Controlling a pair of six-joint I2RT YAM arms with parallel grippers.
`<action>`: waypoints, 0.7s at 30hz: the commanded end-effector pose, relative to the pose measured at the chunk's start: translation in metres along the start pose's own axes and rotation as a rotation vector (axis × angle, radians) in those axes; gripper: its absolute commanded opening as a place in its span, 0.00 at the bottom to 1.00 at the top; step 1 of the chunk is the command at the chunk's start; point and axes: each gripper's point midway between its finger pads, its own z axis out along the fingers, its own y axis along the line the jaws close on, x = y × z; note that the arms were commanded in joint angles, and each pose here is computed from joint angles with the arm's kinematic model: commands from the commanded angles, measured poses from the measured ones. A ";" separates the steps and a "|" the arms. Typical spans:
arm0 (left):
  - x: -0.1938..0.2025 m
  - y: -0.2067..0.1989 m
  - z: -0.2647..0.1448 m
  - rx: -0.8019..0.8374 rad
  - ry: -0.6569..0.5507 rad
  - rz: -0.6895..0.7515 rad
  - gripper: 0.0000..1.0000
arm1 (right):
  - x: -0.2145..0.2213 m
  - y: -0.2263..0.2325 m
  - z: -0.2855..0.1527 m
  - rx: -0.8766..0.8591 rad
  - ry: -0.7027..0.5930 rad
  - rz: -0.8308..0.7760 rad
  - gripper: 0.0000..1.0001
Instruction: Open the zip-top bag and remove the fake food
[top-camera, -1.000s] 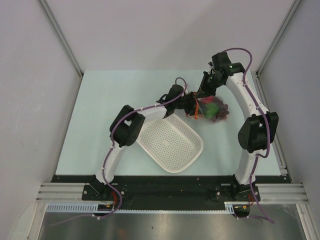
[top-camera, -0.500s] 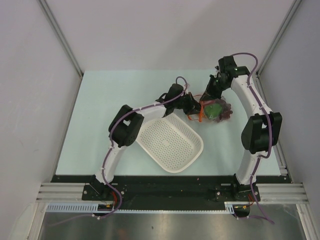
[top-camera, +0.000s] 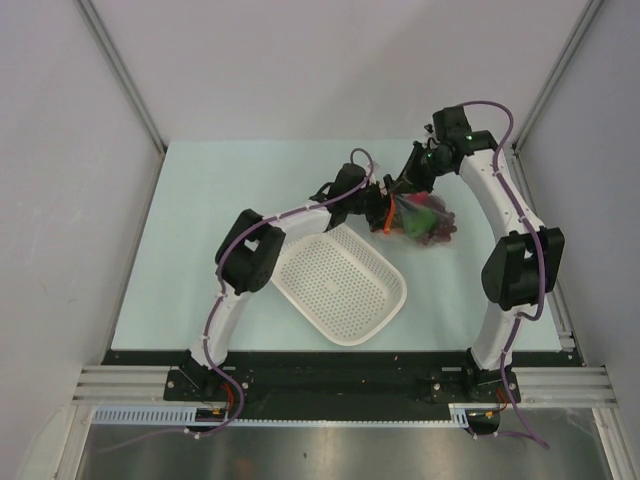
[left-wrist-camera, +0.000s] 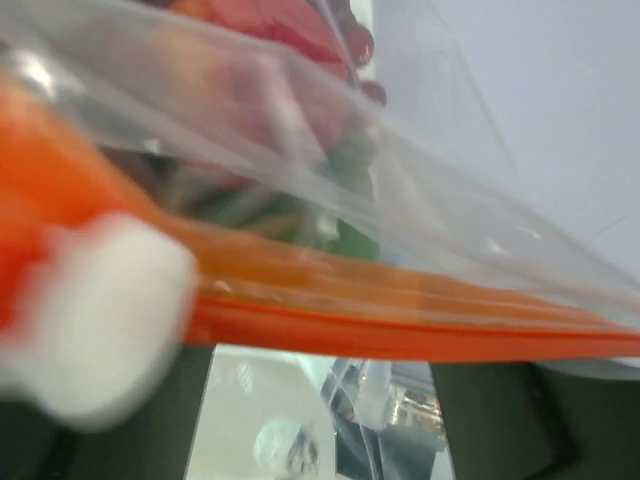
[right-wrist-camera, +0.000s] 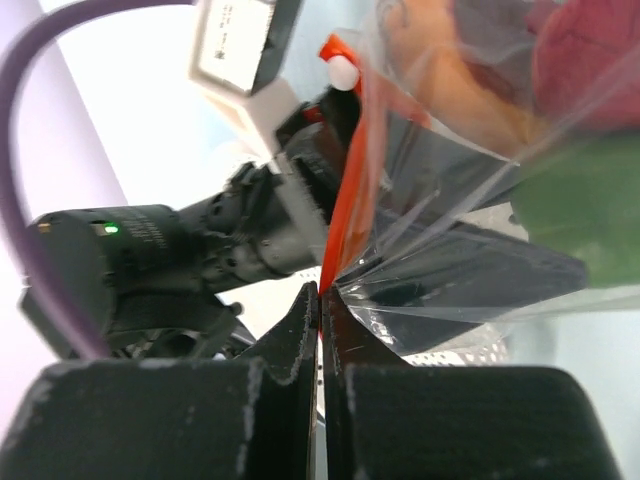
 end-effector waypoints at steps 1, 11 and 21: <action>-0.011 -0.031 0.004 0.044 -0.051 0.019 0.87 | 0.000 0.049 -0.006 -0.141 0.008 -0.004 0.00; 0.000 -0.011 0.029 -0.007 -0.040 -0.051 0.86 | 0.007 0.042 -0.001 -0.104 0.006 0.004 0.00; 0.002 -0.025 0.027 0.067 -0.032 -0.009 0.18 | 0.003 0.012 -0.012 -0.053 -0.026 0.022 0.00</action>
